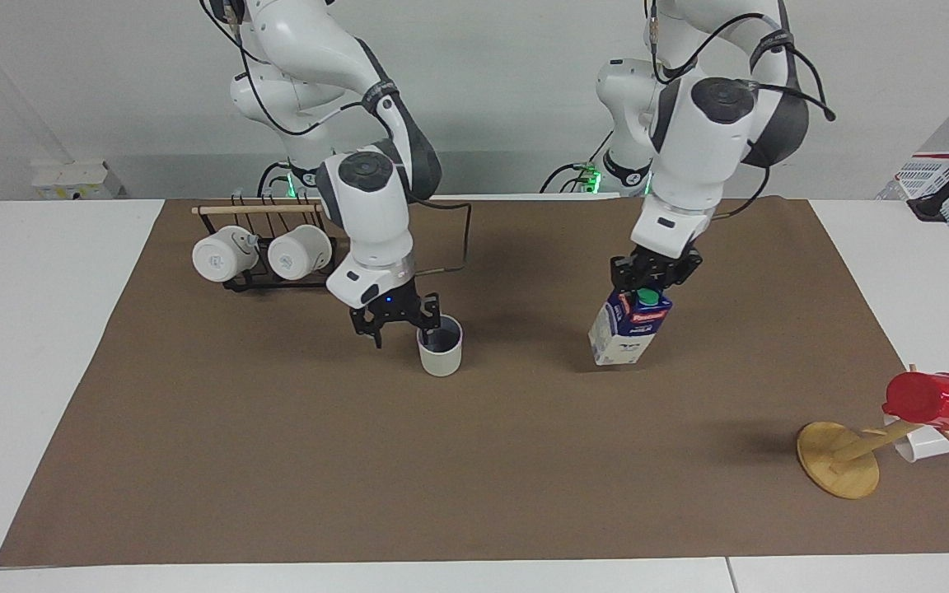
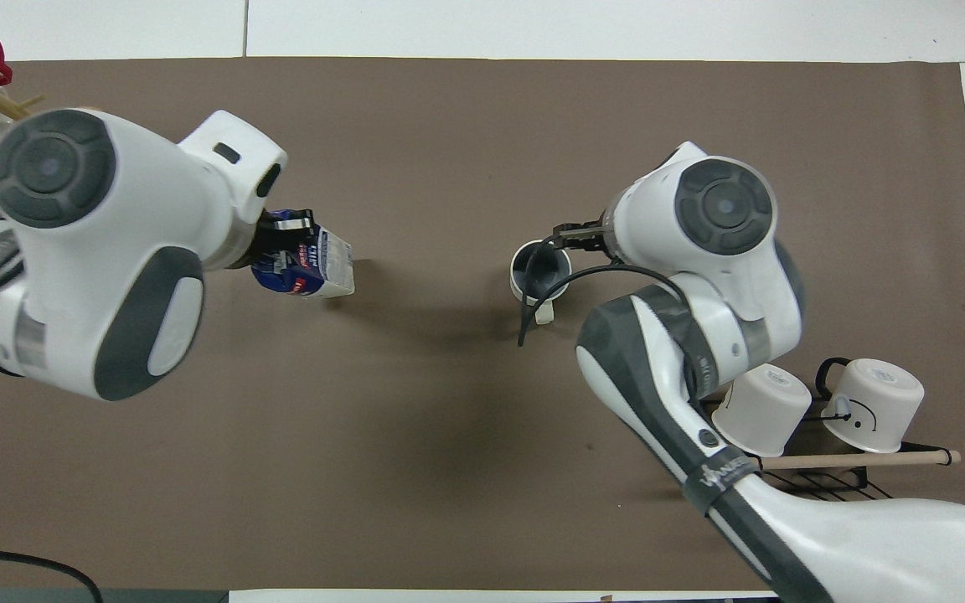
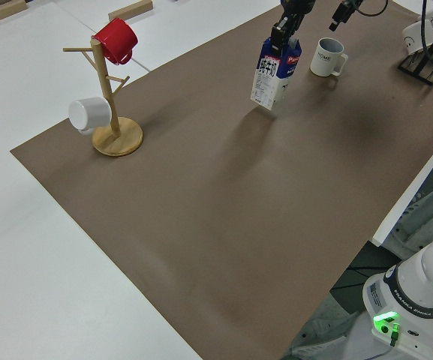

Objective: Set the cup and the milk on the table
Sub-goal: 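Set the mug down with the right gripper while the left gripper carries the carton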

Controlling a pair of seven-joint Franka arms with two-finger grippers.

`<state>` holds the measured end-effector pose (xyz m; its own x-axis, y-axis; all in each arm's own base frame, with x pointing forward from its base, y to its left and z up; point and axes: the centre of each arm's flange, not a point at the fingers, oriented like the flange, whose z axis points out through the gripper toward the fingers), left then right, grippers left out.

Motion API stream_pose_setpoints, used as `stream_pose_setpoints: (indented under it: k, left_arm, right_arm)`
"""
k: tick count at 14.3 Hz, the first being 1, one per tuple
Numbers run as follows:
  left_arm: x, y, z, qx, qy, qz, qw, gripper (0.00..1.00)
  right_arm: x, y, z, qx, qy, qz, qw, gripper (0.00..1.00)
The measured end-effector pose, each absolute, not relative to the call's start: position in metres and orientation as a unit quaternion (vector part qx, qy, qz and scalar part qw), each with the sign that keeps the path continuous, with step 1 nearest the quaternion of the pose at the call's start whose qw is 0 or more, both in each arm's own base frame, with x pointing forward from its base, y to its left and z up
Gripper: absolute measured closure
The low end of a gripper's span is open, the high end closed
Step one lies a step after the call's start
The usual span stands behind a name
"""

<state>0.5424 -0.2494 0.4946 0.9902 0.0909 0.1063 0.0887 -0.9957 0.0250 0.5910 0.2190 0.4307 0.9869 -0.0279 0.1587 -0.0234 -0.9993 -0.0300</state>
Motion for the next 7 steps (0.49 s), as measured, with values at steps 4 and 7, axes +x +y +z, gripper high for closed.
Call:
stream_pose_setpoints:
  k: [4,7]
  left_arm:
    - [0.522,-0.332,0.482,0.995,0.067,0.070,-0.003,0.59]
    - [0.511,-0.385,0.477,0.994,0.074,0.076,0.002,0.59]
  right_arm:
    - [0.599,0.160,0.507,-0.998,0.044,-0.045,-0.005,0.00]
    - [0.591,0.110,0.541,-0.999,0.038,-0.017,-0.015,0.00]
